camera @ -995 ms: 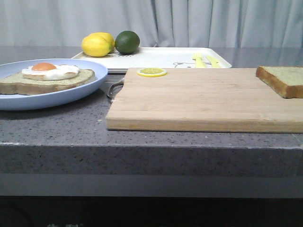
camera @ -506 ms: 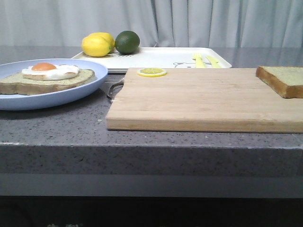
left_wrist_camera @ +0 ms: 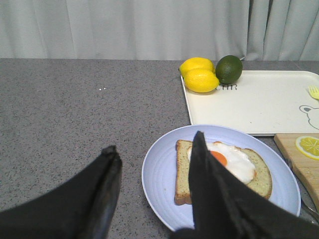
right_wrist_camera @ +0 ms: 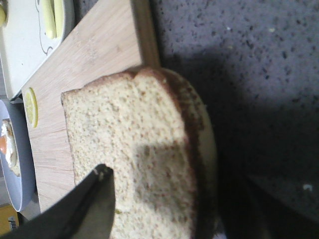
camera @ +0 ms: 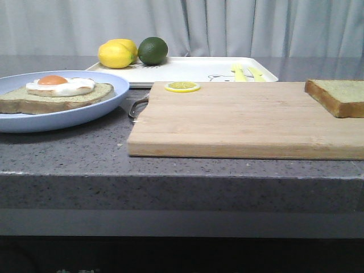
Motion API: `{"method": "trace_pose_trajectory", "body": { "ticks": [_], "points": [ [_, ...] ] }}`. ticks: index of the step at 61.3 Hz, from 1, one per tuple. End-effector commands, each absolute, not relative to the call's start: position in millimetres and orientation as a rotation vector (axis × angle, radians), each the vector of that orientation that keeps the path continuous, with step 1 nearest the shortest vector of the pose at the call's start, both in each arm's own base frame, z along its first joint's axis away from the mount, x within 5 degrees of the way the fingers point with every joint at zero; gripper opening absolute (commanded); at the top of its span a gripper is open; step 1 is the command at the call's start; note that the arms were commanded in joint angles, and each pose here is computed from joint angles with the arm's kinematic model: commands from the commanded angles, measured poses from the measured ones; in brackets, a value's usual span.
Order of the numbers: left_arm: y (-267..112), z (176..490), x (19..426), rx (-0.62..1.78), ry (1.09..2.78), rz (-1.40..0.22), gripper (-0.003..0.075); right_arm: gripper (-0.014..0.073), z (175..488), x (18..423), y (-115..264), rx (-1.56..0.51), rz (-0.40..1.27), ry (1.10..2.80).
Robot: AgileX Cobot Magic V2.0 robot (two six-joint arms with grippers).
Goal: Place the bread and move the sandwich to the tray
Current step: 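Grasp the plain bread slice with the right gripper and lift it, then carry the bread slice with the right gripper over the egg toast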
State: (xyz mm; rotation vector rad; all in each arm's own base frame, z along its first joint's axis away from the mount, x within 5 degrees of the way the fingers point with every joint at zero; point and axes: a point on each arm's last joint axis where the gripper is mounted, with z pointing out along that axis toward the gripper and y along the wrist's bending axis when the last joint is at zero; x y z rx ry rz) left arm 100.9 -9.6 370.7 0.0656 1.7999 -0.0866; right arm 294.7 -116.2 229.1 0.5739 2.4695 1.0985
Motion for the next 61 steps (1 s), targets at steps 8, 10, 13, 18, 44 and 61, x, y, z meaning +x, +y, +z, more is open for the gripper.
{"method": "trace_pose_trajectory", "body": {
  "ticks": [8,10,13,18,44,61],
  "points": [
    [-10,386,103,0.053,1.704,-0.095,0.0311,0.0210,254,289,-104,0.450,1.267,2.419],
    [-10,386,103,0.053,1.704,-0.095,0.0311,0.0182,254,289,-104,0.452,1.271,2.412],
    [-10,386,103,0.053,1.704,-0.095,0.0311,0.0147,256,289,-104,0.452,1.273,2.403],
    [-10,386,103,0.058,1.704,-0.091,0.0311,0.0104,261,289,-103,0.447,1.273,2.382],
    [-10,386,103,0.053,1.703,-0.095,0.0311,0.0024,334,270,-78,0.343,1.283,2.086],
    [-10,387,103,0.052,1.689,-0.096,0.0311,0.0024,368,272,0,0.099,1.510,1.959]
  ]
}}
